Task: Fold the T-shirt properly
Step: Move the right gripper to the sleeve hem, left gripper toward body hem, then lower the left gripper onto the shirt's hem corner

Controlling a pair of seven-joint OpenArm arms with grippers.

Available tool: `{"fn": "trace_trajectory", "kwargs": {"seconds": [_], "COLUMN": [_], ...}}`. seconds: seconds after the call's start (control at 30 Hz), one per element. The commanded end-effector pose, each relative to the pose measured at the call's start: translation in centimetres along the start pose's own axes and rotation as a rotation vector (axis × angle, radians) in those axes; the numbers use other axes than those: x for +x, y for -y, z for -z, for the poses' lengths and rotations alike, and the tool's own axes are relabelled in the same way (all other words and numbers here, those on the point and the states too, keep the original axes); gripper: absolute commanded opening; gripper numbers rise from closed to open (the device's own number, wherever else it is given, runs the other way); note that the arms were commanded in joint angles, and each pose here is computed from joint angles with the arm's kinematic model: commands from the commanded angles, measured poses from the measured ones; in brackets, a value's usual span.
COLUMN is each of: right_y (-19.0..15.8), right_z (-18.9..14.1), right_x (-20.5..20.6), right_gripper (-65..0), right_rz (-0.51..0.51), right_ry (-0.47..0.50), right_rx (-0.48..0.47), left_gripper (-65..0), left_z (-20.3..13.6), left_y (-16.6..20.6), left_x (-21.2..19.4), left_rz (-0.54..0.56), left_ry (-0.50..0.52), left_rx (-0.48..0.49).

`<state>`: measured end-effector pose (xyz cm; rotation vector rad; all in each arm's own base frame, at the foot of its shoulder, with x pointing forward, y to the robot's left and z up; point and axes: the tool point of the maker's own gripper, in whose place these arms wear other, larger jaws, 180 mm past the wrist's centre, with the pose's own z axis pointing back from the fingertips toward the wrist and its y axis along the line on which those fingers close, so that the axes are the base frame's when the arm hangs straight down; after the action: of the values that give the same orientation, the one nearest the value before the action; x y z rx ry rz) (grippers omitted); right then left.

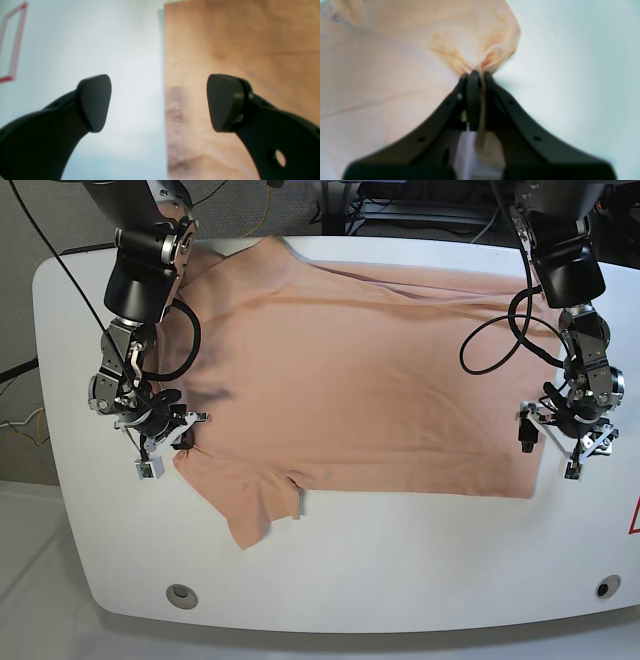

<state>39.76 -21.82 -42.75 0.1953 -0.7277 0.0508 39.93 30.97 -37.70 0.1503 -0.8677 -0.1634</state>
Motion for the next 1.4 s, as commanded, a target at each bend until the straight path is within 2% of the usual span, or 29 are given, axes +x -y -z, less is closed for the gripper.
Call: {"fn": "trace_trajectory", "kwargs": {"seconds": [0.0,0.33,0.5,0.73,1.37], "right_y": [0.7,0.7,0.7,0.7,0.7], "right_z": [-0.3,-0.3,-0.3,-0.3,-0.3], "right_x": [0.3,0.2,0.2,0.2,0.2], "right_gripper": [-65.0,-65.0,-65.0,-65.0,-65.0], "right_rz": [-0.016,-0.02,-0.02,-0.02,-0.021], "right_ry": [-0.018,-0.02,-0.02,-0.02,-0.021], "right_rx": [-0.019,-0.017,-0.017,-0.017,-0.018], "left_gripper": [-9.3,-9.3,-9.3,-9.3,-9.3], "left_z": [-0.3,-0.1,0.5,1.5,3.6], "left_y": [-1.8,-4.0,-4.7,-4.4,-0.8], "left_x": [3.5,5.1,4.7,4.3,2.8], "left_rz": [-0.031,-0.168,-0.248,-0.332,-0.416], "left_ry": [0.097,0.145,0.139,0.142,0.119], "left_rx": [0.02,-0.014,-0.034,-0.061,-0.125]}}
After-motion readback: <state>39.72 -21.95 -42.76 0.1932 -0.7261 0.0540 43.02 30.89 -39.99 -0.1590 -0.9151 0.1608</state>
